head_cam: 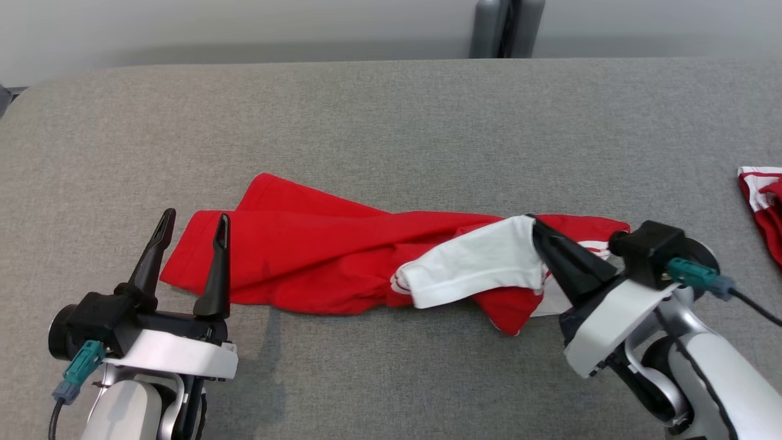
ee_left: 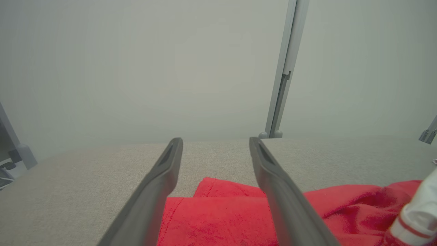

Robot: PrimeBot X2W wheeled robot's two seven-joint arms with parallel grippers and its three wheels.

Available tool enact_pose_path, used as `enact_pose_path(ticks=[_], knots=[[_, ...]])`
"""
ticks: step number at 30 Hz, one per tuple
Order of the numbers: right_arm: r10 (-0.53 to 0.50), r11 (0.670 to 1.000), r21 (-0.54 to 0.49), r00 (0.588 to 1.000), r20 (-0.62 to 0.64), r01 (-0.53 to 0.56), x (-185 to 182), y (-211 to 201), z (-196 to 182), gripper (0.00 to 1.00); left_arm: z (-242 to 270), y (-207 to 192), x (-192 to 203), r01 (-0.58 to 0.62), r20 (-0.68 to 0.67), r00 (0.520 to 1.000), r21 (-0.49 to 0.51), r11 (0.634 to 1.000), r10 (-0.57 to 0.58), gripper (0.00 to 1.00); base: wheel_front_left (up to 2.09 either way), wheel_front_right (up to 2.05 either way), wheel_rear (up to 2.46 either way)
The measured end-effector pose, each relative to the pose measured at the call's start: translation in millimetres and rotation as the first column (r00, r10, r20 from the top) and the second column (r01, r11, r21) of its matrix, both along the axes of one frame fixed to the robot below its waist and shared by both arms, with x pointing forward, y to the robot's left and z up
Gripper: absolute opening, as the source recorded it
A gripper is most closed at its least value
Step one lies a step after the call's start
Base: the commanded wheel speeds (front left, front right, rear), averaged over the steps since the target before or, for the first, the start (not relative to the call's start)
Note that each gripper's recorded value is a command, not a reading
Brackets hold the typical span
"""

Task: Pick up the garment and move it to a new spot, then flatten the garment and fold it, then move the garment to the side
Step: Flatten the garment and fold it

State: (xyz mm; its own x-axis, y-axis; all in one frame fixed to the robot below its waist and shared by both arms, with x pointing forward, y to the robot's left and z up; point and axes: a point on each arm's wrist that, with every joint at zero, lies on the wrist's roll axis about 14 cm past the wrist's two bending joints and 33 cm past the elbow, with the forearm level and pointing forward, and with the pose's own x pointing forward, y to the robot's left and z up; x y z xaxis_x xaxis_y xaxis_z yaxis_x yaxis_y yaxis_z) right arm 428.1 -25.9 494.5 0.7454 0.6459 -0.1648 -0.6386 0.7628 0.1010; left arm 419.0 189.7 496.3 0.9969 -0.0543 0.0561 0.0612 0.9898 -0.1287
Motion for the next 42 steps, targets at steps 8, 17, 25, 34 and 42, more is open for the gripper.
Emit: enact_pose_path(ticks=[8,17,25,34,42], knots=[[-0.288,0.955,0.069,0.957,-0.029,0.289,28.7,-82.8,4.5,0.00,-7.2,-13.8,9.2,0.051,-0.011,0.999,0.009,0.999,-0.051,1.00,0.00,0.00,0.00],[-0.354,0.929,0.034,0.913,-0.204,0.368,41.0,-102.8,-56.2,0.00,-13.5,-14.2,17.5,0.059,-0.023,0.998,0.014,0.998,-0.058,1.00,0.00,0.00,0.00],[-0.350,0.926,0.066,0.910,-0.224,0.373,39.3,-98.1,-65.9,1.00,-12.2,-12.3,15.3,0.055,-0.022,0.998,0.019,0.998,-0.055,1.00,0.00,0.00,0.00],[-0.433,0.885,0.092,0.880,-0.197,0.456,15.8,-131.0,-58.3,1.00,-3.3,-14.5,8.9,0.052,-0.002,0.999,0.012,0.999,-0.052,1.00,0.00,0.00,0.00],[-0.561,0.811,0.160,0.826,-0.057,0.562,6.4,-170.3,-16.0,1.00,7.6,-9.0,5.3,0.023,0.025,0.999,0.014,1.000,-0.023,1.00,0.00,0.00,0.00]])
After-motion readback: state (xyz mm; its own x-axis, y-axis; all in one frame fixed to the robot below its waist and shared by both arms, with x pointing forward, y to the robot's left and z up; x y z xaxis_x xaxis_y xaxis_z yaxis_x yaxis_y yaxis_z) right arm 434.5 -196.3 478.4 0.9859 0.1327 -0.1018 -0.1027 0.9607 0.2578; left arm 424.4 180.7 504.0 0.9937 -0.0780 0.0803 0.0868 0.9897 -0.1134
